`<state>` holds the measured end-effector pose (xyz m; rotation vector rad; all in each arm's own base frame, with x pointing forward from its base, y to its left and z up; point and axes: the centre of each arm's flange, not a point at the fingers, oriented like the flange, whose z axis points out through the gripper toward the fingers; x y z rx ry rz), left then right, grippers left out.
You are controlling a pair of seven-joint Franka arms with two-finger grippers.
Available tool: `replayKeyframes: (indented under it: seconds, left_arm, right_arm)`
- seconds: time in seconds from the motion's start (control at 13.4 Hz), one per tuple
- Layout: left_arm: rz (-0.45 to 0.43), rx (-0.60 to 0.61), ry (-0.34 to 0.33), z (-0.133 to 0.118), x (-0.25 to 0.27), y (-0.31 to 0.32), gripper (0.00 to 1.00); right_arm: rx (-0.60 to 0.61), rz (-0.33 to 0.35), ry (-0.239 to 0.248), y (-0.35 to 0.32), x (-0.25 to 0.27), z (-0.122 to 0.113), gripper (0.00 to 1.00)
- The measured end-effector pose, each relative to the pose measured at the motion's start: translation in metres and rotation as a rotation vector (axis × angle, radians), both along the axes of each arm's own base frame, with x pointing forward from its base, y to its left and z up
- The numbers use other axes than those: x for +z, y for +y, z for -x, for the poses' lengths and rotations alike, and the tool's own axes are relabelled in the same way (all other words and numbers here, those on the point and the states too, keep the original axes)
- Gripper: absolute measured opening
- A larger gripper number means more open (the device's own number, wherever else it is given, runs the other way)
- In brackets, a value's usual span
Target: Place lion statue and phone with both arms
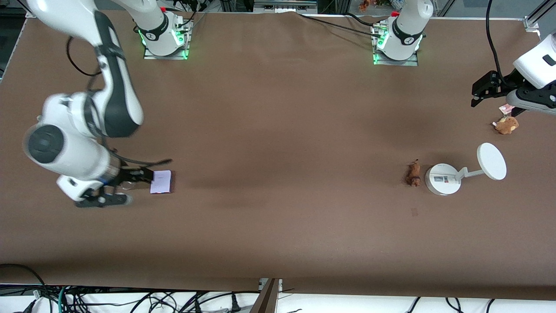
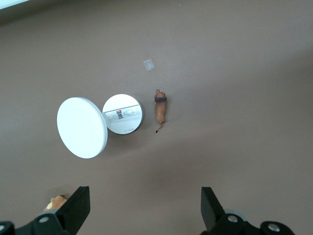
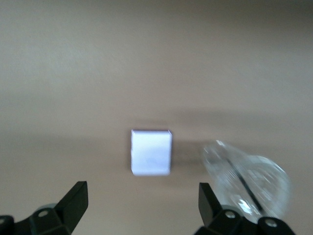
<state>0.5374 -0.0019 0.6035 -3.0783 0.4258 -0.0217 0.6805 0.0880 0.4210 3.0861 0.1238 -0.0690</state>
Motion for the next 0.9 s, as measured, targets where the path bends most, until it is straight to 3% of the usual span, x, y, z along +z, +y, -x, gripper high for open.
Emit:
replayKeyframes:
  seconds: [0.3,0.75,0.9]
  left_arm:
    - [-0.005,-0.002,0.006,0.001,-0.001,0.000,1.00]
    - [-0.010,-0.013,0.014,0.002,-0.001,-0.003,1.00]
    - [-0.010,-0.014,0.015,0.002,-0.001,-0.003,1.00]
  right_arm:
    - [-0.037,-0.008,0.082,-0.037,0.060,0.027,1.00]
    - [-0.099,-0.087,0.103,-0.071,0.136,0.073,1.00]
    - [-0.092,-0.063,0.097,-0.075,0.154,0.094,1.00]
